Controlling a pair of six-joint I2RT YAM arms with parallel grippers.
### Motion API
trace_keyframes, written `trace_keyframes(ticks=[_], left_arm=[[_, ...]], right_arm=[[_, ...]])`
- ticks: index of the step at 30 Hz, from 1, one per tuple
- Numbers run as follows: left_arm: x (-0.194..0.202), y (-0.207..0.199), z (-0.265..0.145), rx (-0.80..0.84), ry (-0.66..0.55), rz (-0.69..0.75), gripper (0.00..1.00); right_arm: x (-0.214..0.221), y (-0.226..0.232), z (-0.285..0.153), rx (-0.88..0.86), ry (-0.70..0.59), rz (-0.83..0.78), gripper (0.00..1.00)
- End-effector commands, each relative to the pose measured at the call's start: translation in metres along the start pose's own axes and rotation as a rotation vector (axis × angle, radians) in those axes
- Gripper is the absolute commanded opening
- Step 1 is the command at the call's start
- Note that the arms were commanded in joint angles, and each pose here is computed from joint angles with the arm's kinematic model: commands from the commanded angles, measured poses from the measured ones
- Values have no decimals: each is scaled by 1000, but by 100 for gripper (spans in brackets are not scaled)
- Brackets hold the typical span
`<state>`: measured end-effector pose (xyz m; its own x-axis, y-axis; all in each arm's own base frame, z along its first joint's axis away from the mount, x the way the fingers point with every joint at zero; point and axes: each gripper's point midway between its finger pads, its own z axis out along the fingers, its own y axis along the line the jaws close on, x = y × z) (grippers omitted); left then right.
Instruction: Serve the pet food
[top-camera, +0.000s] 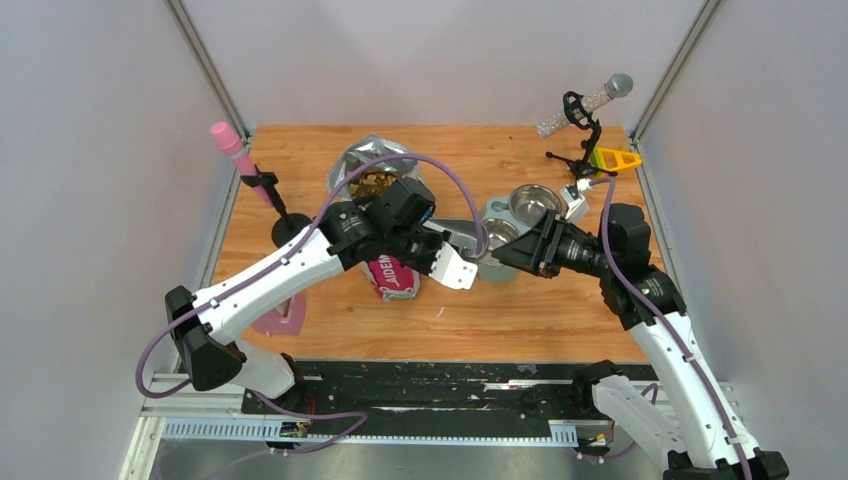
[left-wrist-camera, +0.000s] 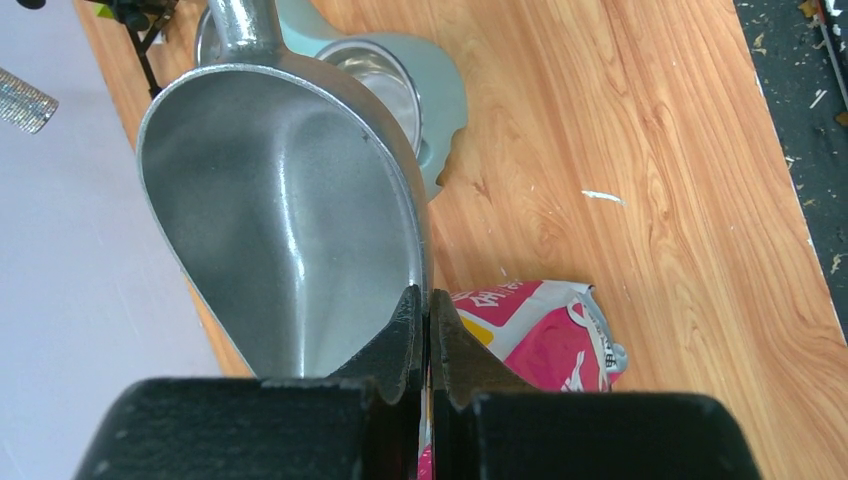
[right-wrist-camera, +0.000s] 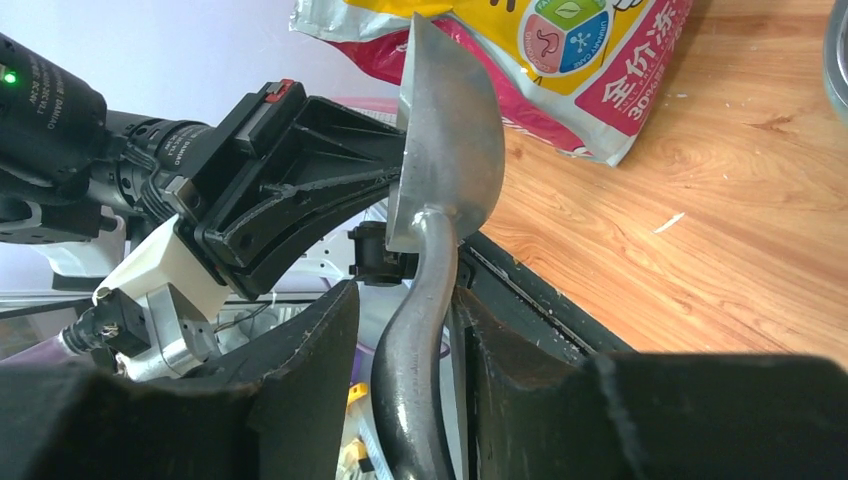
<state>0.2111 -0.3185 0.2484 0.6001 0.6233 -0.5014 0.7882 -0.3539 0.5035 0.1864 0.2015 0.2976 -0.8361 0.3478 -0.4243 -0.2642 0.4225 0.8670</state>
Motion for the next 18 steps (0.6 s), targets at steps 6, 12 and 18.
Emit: trace_keyframes(ticks=[6, 12, 18], left_arm=[[-23, 12, -14, -44, -68, 41, 0], [-23, 21, -13, -86, -58, 6, 6], [-52, 62, -44, -324, -182, -166, 99]], right_arm=[[-12, 2, 2, 23, -36, -23, 31], [-16, 0, 0, 41, -72, -40, 0], [-26, -13, -4, 106, -160, -50, 0]])
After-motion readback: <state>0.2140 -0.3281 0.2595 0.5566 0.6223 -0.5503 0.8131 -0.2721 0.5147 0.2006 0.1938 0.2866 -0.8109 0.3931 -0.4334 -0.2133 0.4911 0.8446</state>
